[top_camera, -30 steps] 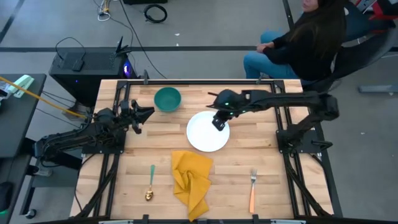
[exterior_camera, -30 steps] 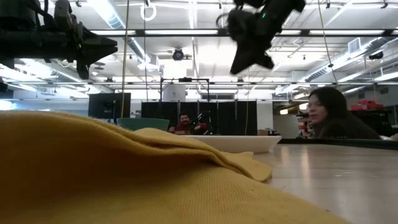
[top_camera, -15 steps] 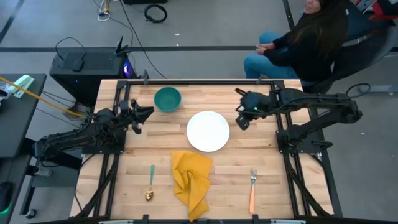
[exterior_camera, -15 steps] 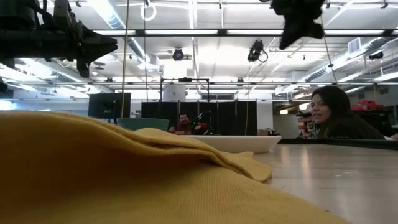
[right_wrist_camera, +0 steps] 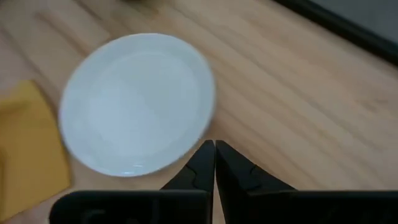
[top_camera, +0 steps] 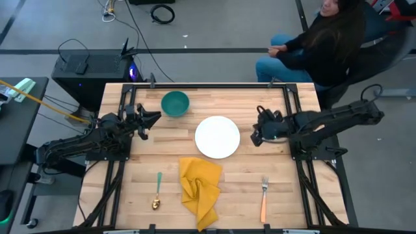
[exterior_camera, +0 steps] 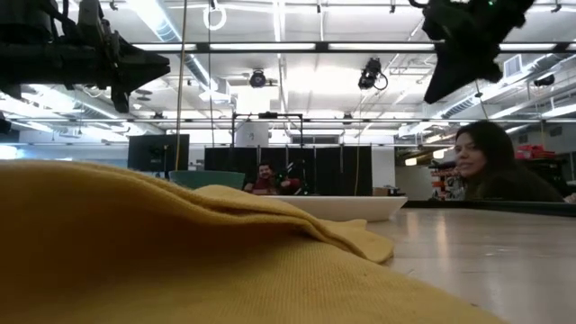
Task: Set table place
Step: Place the white plate in the center of the table, then stack the green bowl on top of the white plate
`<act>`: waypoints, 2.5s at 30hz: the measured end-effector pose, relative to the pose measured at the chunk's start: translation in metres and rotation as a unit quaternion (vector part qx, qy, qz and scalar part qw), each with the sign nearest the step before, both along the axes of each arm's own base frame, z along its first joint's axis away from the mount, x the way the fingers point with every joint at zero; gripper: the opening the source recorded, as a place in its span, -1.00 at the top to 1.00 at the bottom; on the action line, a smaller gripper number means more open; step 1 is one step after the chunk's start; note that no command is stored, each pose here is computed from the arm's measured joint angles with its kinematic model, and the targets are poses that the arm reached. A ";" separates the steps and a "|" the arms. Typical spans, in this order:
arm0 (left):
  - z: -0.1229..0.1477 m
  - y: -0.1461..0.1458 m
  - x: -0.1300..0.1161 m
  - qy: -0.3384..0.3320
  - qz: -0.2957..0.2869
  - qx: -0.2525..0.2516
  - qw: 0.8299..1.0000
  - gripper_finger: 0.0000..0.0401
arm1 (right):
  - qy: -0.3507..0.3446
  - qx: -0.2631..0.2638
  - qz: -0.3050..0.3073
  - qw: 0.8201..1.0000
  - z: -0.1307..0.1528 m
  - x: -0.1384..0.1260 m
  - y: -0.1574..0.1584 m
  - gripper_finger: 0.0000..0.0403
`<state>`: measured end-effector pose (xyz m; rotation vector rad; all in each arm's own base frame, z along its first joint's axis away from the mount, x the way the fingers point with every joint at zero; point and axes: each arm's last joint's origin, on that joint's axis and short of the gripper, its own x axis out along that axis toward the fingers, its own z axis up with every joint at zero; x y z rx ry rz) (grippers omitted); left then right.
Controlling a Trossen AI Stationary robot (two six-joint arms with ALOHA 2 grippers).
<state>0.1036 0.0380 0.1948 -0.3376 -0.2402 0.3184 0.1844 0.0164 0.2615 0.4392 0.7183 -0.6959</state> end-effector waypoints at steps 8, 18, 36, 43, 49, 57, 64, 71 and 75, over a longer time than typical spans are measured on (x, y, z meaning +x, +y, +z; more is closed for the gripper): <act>0.000 0.000 0.000 0.000 -0.001 0.001 1.000 0.59 | -0.169 -0.036 0.108 0.979 -0.015 0.004 0.013 0.90; 0.002 -0.001 0.000 0.001 -0.013 0.004 1.000 0.62 | -0.321 -0.049 0.228 0.918 -0.012 -0.004 0.015 0.87; 0.099 0.047 0.007 0.209 0.136 -0.075 0.966 0.60 | -0.323 -0.055 0.228 0.917 -0.013 -0.004 0.011 0.86; 0.095 0.100 0.024 0.308 0.201 -0.163 0.915 0.54 | -0.316 -0.042 0.223 0.921 -0.015 -0.004 0.011 0.86; 0.080 0.142 0.025 0.389 0.236 -0.230 0.860 0.51 | -0.310 -0.034 0.220 0.924 -0.017 -0.004 0.011 0.86; 0.060 0.186 0.022 0.411 0.210 -0.315 0.829 0.44 | -0.311 -0.030 0.218 0.925 -0.017 -0.004 0.011 0.86; 0.040 0.214 0.023 0.418 0.204 -0.360 0.809 0.30 | -0.311 -0.030 0.217 0.925 -0.017 -0.004 0.011 0.86; 0.018 0.224 0.029 0.437 0.180 -0.389 0.791 0.15 | -0.311 -0.030 0.218 0.925 -0.017 -0.004 0.011 0.86; 0.009 0.227 0.032 0.434 0.150 -0.405 0.790 0.09 | -0.311 -0.030 0.217 0.925 -0.017 -0.004 0.011 0.86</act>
